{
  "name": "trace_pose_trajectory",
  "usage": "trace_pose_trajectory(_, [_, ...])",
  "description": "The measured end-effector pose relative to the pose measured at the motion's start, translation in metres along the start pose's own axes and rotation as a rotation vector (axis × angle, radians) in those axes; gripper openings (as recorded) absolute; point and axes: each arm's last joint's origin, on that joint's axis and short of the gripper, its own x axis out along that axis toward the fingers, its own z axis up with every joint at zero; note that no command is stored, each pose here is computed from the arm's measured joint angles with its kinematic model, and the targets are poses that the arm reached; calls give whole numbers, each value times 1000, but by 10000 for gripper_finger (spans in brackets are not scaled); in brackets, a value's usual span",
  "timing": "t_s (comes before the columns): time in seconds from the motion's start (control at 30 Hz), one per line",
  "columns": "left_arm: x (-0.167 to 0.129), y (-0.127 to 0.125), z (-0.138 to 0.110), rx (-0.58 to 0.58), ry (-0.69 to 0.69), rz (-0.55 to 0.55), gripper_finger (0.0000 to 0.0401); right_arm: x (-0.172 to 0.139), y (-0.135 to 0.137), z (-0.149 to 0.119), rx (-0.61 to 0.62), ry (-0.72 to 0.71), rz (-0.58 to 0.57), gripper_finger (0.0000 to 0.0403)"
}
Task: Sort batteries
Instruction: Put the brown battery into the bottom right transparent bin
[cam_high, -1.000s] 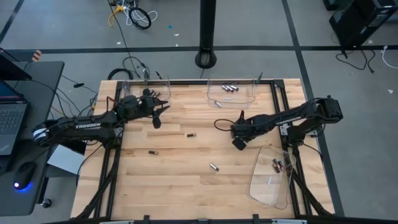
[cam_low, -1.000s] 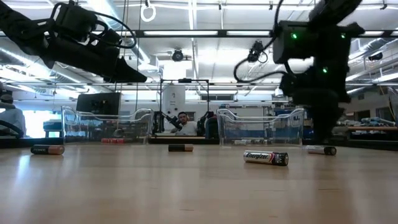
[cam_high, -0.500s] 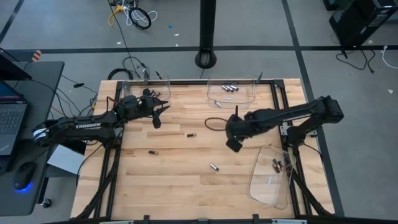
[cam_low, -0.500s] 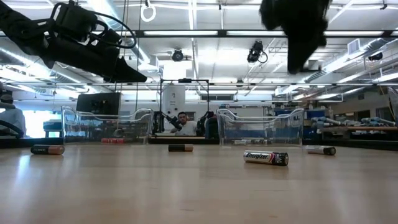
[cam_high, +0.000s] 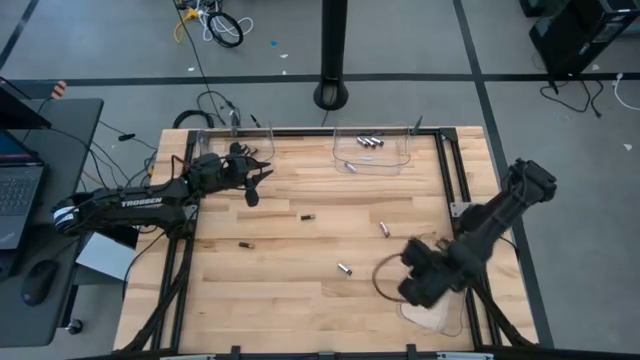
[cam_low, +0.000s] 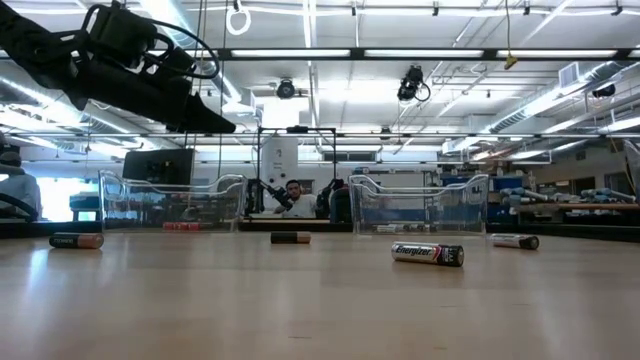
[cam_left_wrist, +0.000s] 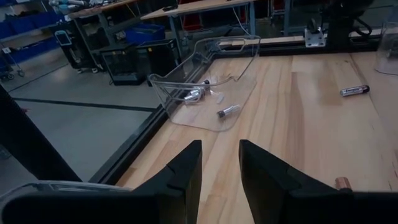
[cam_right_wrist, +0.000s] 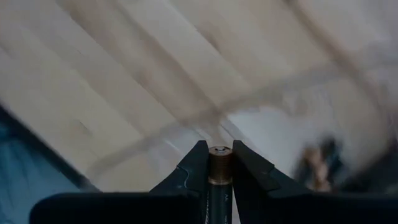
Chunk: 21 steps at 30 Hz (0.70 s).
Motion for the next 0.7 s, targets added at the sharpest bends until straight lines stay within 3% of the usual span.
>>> trace_pose_trajectory(0.13, [0, 0, 0, 0, 1, 0, 113, 20, -14, -30, 76, 50, -104, 57])
trace_pose_trajectory(0.3, [0, 0, 0, 0, 1, 0, 113, 51, -33, -44, 84, 77, -212, 57])
trace_pose_trajectory(0.7, [0, 0, 0, 0, 2, 0, 113, 118, -55, -38, 117, 103, -135, 57])
